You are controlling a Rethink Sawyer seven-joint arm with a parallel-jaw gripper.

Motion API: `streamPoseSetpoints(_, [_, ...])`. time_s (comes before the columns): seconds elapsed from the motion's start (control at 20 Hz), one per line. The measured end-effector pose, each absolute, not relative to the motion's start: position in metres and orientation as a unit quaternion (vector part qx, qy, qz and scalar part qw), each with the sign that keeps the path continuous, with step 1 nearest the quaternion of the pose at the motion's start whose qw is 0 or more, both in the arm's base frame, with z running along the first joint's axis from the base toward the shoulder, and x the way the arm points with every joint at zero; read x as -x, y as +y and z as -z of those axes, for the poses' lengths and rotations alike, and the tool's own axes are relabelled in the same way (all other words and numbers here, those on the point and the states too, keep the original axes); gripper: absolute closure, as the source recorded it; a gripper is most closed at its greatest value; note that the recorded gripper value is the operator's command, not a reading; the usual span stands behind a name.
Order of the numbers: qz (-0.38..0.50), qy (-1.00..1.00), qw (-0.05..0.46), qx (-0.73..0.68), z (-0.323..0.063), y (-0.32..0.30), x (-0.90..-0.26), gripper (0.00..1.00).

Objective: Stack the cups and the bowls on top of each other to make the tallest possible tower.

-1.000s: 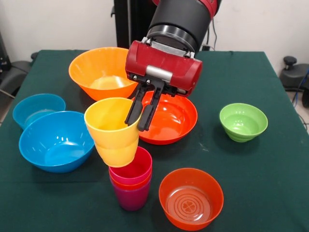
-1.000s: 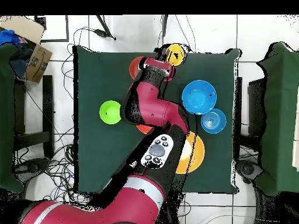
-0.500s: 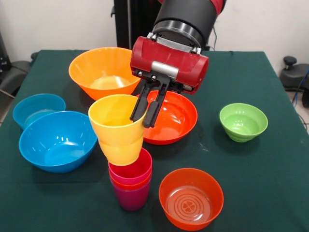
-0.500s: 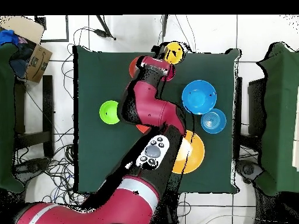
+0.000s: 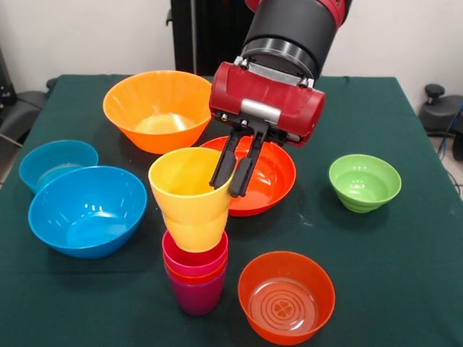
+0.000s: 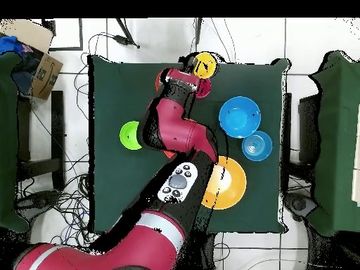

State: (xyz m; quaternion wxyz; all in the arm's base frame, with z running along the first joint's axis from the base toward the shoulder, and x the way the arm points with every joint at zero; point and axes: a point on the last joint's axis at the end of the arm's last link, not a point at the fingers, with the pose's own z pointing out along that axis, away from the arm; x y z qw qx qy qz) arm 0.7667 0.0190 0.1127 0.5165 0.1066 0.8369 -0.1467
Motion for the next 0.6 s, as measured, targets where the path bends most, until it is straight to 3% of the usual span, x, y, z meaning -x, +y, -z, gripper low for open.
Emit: streamPoseSetpoints(0.6, [0.151,0.848,0.497,-0.106,-0.079,0.021,-0.757,1.0])
